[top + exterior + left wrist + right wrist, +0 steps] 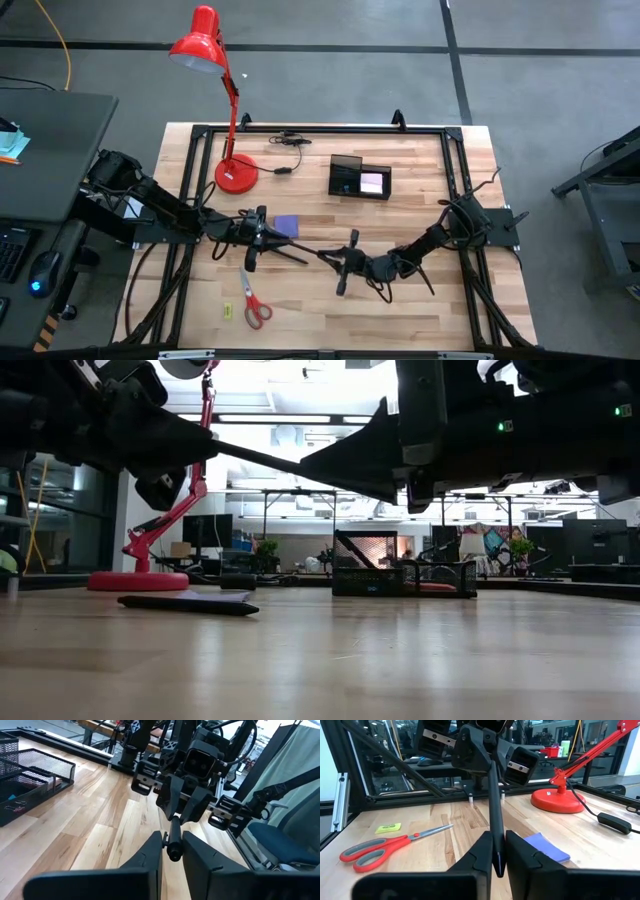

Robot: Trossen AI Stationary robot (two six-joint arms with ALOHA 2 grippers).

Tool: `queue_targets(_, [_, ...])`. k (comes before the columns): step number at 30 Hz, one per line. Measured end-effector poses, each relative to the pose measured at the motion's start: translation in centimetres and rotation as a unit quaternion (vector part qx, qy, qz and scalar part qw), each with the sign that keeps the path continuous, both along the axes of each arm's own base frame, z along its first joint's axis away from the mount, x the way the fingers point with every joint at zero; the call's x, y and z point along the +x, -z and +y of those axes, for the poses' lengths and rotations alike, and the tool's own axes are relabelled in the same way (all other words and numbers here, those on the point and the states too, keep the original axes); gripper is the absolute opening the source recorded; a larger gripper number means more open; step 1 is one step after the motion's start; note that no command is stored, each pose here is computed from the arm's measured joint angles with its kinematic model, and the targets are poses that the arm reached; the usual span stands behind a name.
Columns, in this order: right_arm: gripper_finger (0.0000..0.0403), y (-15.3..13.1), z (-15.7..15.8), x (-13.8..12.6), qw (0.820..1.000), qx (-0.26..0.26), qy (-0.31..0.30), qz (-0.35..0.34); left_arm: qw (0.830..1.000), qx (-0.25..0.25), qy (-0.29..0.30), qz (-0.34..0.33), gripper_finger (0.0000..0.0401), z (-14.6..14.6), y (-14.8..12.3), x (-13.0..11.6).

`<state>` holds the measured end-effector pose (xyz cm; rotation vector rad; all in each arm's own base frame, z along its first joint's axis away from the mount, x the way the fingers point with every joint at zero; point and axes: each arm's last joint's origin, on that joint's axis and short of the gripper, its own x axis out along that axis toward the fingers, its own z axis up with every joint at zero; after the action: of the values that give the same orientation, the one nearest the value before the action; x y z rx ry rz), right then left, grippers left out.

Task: Pick and place office supplies into organizer
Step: Put the black pen into the black desk organizer

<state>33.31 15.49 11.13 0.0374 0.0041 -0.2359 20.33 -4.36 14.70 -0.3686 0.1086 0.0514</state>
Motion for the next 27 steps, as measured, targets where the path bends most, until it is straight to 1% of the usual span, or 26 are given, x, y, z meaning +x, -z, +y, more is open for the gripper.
queue_targets(5, [0.0079, 0.0, 0.3, -0.2, 1.000, 0.000, 0.009, 0.000, 1.000, -0.001, -0.002, -0.002, 0.0019, 0.0, 0.0, 0.0])
queue_targets(10, [0.0128, 0.4, 1.0, -0.7, 1.000, 0.000, 0.015, 0.016, 1.000, -0.005, -0.003, -0.019, 0.0028, 0.0, -0.4, 0.0])
queue_targets(14, [0.0155, 0.7, 1.7, -1.2, 0.999, -0.006, 0.036, 0.028, 1.000, -0.006, -0.003, -0.021, 0.0029, 0.0, -0.4, 0.0])
queue_targets(17, [0.0166, 1.2, 2.4, -1.7, 0.998, 0.003, 0.034, 0.043, 1.000, -0.007, -0.003, -0.026, 0.0023, 0.0, -0.5, 0.1])
queue_targets(21, [0.0168, 2.0, 3.8, -2.7, 0.997, 0.009, 0.013, 0.074, 0.999, -0.008, -0.011, -0.035, 0.0024, 0.0, -0.8, 0.2])
queue_targets(24, [0.0165, 2.7, 4.7, -3.5, 0.995, 0.012, 0.002, 0.100, 0.999, -0.002, -0.014, -0.047, 0.0029, -0.2, -1.7, 1.1])
queue_targets(27, [0.0162, 3.4, 5.4, -4.3, 0.992, 0.016, -0.005, 0.127, 0.999, 0.021, -0.012, -0.035, 0.0030, -0.6, -3.0, 2.7])
